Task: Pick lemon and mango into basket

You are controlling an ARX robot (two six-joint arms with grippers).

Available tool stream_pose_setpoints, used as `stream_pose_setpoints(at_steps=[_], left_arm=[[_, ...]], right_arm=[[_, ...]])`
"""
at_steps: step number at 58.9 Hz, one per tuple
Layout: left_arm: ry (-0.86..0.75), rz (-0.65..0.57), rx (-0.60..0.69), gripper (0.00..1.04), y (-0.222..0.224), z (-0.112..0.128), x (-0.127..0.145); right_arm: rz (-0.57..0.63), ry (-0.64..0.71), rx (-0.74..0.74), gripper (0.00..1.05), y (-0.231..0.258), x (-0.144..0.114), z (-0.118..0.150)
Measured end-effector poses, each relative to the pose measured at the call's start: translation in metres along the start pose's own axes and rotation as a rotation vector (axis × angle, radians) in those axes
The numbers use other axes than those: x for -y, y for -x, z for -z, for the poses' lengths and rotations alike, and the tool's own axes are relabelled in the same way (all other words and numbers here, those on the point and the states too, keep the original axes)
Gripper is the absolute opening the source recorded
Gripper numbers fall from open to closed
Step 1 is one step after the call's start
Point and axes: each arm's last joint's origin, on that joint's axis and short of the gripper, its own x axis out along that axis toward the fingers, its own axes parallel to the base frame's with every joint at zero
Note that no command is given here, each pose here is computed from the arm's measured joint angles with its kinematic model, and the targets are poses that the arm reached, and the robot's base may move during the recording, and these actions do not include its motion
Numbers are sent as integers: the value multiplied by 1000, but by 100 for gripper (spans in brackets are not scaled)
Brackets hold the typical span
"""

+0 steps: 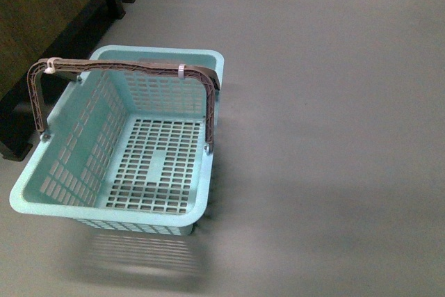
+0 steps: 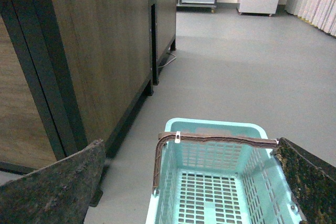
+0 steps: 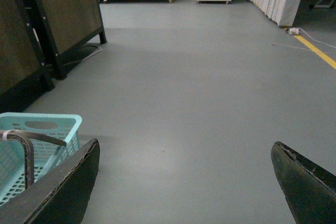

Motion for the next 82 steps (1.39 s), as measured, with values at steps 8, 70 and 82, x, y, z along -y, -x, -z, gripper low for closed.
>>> stream_pose_setpoints(at_steps=[8,70,82], left_arm=[[0,0,0,98,0,0,0],[1084,-227,-456,98,-177,19,15],[1210,-312,-560,98,-237,61,50]], right_arm=[[0,0,0,96,0,0,0],[0,0,0,96,0,0,0],[0,0,0,96,0,0,0]])
